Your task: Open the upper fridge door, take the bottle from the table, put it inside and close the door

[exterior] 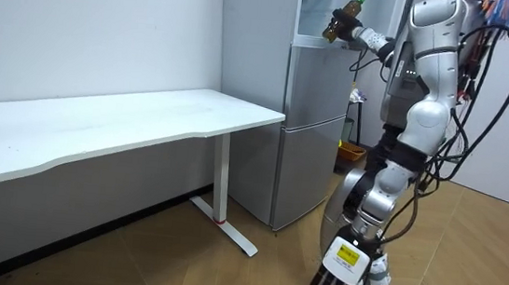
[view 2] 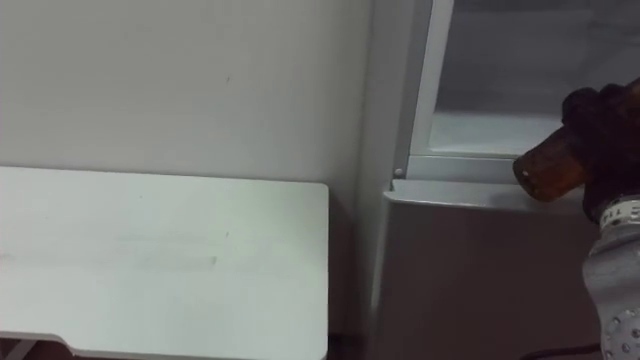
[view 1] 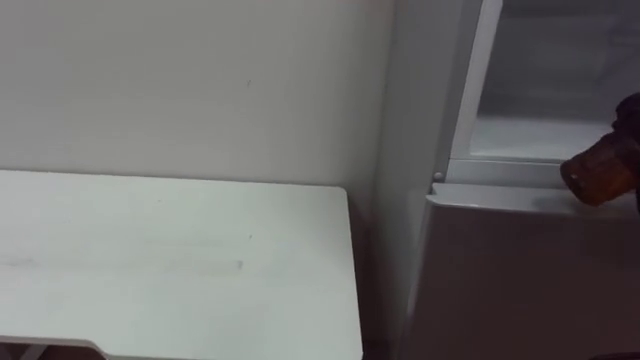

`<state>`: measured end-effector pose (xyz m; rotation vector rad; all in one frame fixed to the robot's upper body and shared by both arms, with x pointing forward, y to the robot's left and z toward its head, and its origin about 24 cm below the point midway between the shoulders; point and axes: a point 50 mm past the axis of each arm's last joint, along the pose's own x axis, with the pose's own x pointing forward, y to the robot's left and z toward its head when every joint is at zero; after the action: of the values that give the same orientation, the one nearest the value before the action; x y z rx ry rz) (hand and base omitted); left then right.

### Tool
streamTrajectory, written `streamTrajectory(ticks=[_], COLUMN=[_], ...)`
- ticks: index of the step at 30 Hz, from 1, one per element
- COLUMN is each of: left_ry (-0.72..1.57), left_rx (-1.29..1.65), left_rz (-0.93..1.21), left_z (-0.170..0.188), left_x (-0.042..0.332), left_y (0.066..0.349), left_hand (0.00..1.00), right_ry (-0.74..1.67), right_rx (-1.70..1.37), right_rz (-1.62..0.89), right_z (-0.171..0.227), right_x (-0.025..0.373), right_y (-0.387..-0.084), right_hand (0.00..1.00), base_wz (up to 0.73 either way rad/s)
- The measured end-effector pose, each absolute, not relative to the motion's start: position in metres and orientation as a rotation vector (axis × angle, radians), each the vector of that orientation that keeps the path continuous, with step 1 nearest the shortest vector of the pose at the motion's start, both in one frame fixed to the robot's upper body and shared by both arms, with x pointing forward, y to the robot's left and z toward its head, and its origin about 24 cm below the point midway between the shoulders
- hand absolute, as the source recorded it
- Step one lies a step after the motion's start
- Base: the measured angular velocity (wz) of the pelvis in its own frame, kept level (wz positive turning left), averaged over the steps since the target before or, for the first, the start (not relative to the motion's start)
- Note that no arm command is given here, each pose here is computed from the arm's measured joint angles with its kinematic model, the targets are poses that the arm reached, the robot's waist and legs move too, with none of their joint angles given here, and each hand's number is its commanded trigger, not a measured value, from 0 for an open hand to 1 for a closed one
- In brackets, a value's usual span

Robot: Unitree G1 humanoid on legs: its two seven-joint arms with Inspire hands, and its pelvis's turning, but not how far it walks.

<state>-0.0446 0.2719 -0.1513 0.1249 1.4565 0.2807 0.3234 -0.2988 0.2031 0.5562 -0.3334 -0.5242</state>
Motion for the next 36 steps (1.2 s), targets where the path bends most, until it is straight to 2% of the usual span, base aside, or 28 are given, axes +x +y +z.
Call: streamTrajectory(ticks=[14,22,24,36], left_ry=[1.463,1.464,1.459,1.425], left_rx=[0.151,0.165,0.167,0.184], left_rz=[0.278,0.28,0.276,0.259], left_z=[-0.149,-0.148,-0.148,-0.147], left_x=[-0.047,-0.046,-0.044,-0.032], left_y=[0.277,0.281,0.281,0.282], left_hand=[0.0,0.0,0.0,0.0], right_ry=[-0.318,-0.518,-0.558,-0.497], right_rx=[0.611,0.513,0.515,0.493], right_rz=[-0.647,-0.613,-0.59,-0.686], right_z=[0.212,0.306,0.317,0.306], right_x=[0.325,0.331,0.33,0.336], right_y=[-0.3,-0.306,-0.302,-0.305], right_hand=[1.0,1.0,1.0,1.0], base_wz=[0.04,0.08,0.14,0.06])
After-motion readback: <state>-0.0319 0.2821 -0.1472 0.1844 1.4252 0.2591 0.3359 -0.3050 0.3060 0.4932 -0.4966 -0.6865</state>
